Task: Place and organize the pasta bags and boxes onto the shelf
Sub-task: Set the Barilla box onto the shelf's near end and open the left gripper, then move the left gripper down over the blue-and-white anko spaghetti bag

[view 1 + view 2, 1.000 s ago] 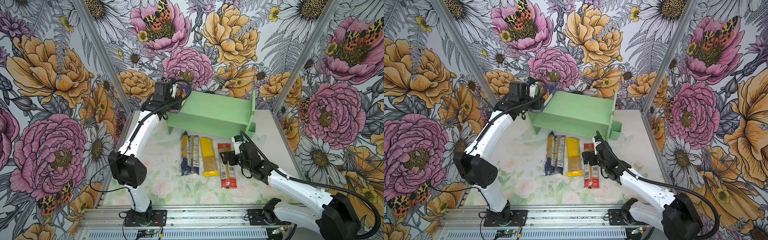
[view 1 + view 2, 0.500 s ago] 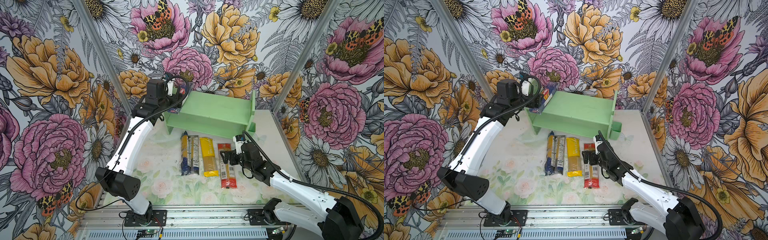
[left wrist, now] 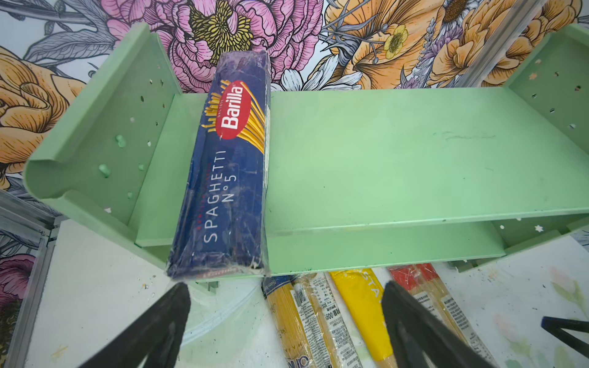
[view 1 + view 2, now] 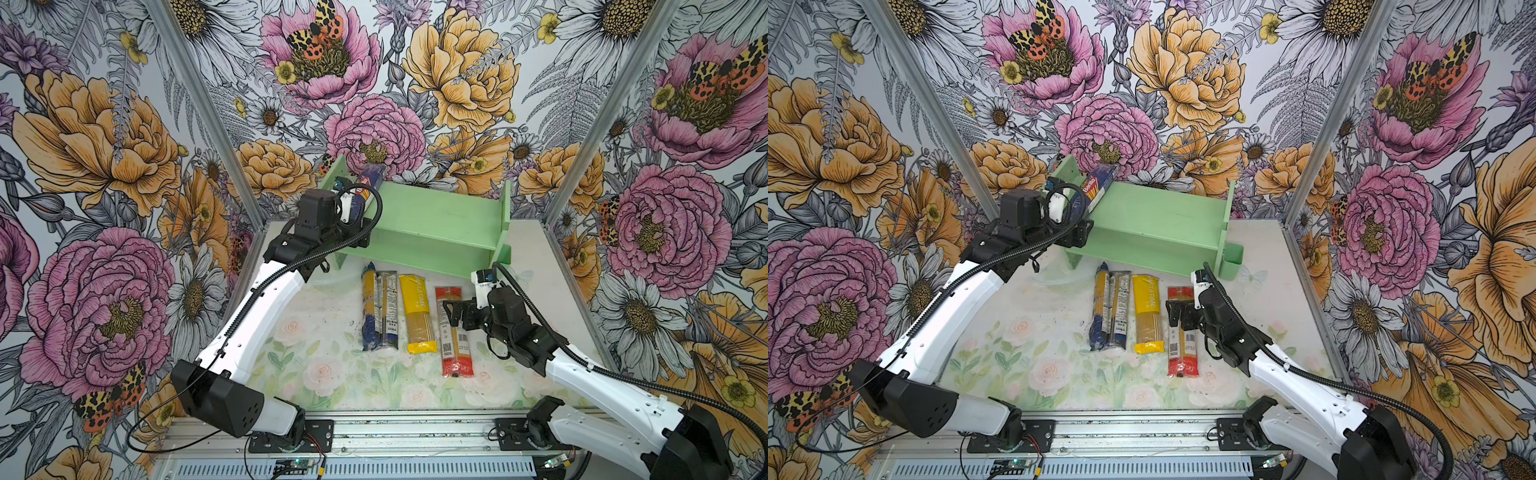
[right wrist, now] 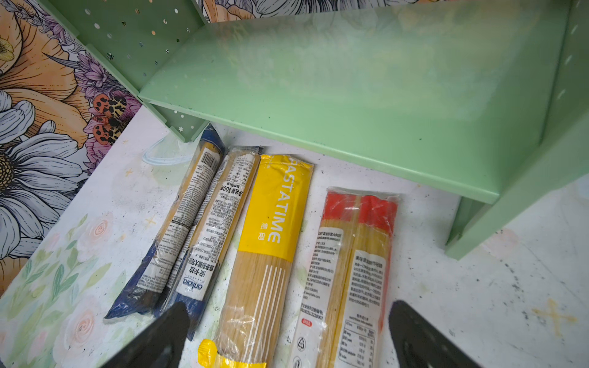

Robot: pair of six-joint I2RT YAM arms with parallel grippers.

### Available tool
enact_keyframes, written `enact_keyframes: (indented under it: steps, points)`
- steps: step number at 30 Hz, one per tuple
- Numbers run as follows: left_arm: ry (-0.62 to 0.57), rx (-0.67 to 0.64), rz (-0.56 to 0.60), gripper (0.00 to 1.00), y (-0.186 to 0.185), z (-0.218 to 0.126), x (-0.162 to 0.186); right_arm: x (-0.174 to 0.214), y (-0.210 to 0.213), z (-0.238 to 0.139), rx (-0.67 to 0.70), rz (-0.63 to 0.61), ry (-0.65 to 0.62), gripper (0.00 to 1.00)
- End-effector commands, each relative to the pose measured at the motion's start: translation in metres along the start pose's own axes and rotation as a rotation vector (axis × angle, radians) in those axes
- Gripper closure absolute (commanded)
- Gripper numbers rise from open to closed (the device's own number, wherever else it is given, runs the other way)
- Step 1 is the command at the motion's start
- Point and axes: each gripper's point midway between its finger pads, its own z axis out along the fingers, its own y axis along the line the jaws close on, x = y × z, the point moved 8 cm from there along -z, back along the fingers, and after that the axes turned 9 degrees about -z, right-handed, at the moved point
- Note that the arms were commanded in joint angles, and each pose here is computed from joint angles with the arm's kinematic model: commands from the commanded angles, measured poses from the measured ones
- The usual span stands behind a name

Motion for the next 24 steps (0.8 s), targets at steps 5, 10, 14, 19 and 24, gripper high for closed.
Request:
enact_keyframes:
  steps: [5, 10, 14, 19, 24]
  points:
    - [-0.041, 0.064, -0.083, 0.01, -0.017, -0.02, 0.037, 0.003, -0.005, -0.003, 0.094, 0.06, -0.02, 0.01]
    - [0.037, 0.056, -0.129, 0.01, -0.019, -0.021, 0.081, 0.006, 0.0, 0.0, 0.087, 0.056, -0.005, 0.01]
    - [0.076, 0.055, -0.179, 0.01, -0.017, -0.025, 0.111, 0.009, 0.003, 0.002, 0.088, 0.05, 0.005, 0.01]
    - [0.138, 0.054, -0.228, 0.01, -0.018, -0.025, 0.148, 0.012, 0.007, 0.005, 0.101, 0.04, 0.015, 0.01]
    - [0.208, 0.04, -0.254, 0.01, -0.025, -0.02, 0.187, 0.01, 0.012, 0.01, 0.1, 0.017, 0.027, 0.01]
